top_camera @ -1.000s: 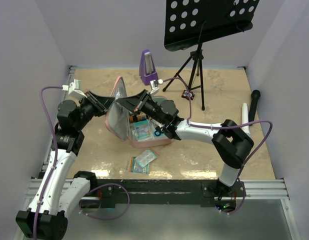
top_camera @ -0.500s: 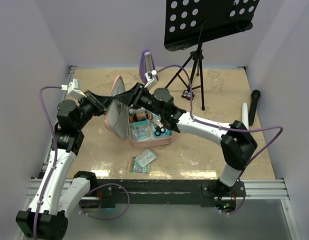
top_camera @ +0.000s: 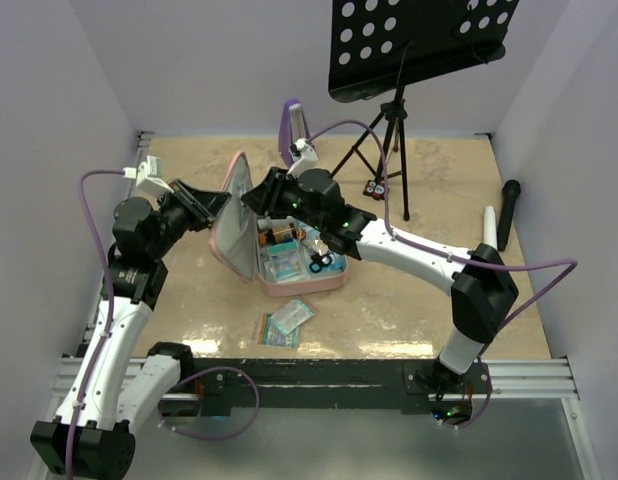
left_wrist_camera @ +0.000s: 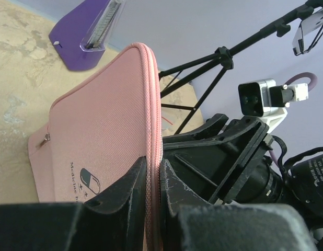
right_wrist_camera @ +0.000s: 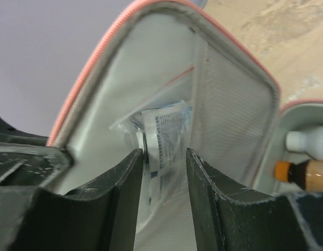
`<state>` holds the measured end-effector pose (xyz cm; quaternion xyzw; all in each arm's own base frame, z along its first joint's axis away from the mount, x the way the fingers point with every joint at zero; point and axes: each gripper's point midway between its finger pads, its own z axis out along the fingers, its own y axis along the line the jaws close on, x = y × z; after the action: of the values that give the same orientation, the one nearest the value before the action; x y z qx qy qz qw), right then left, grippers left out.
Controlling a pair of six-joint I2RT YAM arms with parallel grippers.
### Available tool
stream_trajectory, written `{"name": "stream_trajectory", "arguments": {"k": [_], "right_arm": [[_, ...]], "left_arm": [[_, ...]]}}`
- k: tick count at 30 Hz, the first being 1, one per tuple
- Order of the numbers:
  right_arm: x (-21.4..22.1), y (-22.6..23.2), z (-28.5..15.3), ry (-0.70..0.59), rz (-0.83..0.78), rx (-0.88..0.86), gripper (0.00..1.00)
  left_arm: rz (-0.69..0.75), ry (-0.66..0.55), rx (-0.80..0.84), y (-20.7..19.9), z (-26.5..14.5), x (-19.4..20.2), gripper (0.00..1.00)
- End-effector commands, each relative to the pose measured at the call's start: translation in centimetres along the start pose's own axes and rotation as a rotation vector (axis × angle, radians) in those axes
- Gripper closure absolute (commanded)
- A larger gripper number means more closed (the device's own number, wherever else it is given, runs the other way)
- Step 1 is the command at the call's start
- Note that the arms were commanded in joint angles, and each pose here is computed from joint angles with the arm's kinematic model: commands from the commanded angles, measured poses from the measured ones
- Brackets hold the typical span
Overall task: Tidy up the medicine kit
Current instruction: Place the medicine pouch inside the medicine box, then pick up the medicine pouch from the center of the board.
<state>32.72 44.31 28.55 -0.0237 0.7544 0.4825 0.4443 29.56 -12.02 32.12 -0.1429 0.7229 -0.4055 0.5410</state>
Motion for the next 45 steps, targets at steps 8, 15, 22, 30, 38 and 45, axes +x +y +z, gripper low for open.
{"name": "stream_trajectory", "arguments": {"k": [8,15,22,30,38,45], "right_arm": [[-2.9,2.8,-3.6,-0.068,-0.240,0.055,0.71],[-3.5,4.1,-6.7,-0.082,-0.329,0.031,0.71],[3.5,0.2,-15.5,0.079,-0.449,0.060,0.55],[15.2,-5.2,-18.2,0.318,-0.527,0.189,0.52],[20.9,-6.4,-16.9,0.382,-0.695,0.247,0.40],[22.7,-7.7,-15.9,0.394,-0.744,0.294,0.36]], "left_arm": [[0.057,-0.086,0.176,-5.7,-0.7,-3.6,1.00],[0.052,-0.110,0.166,-5.7,-0.8,-4.0,1.00],[0.075,-0.104,0.120,-4.7,-0.5,-3.9,1.00],[0.053,-0.110,0.108,-4.2,-0.1,-3.9,1.00],[0.064,-0.097,0.081,-3.5,-0.5,-3.4,1.00],[0.058,-0.090,0.075,-3.0,-0.7,-2.7,1.00]]}}
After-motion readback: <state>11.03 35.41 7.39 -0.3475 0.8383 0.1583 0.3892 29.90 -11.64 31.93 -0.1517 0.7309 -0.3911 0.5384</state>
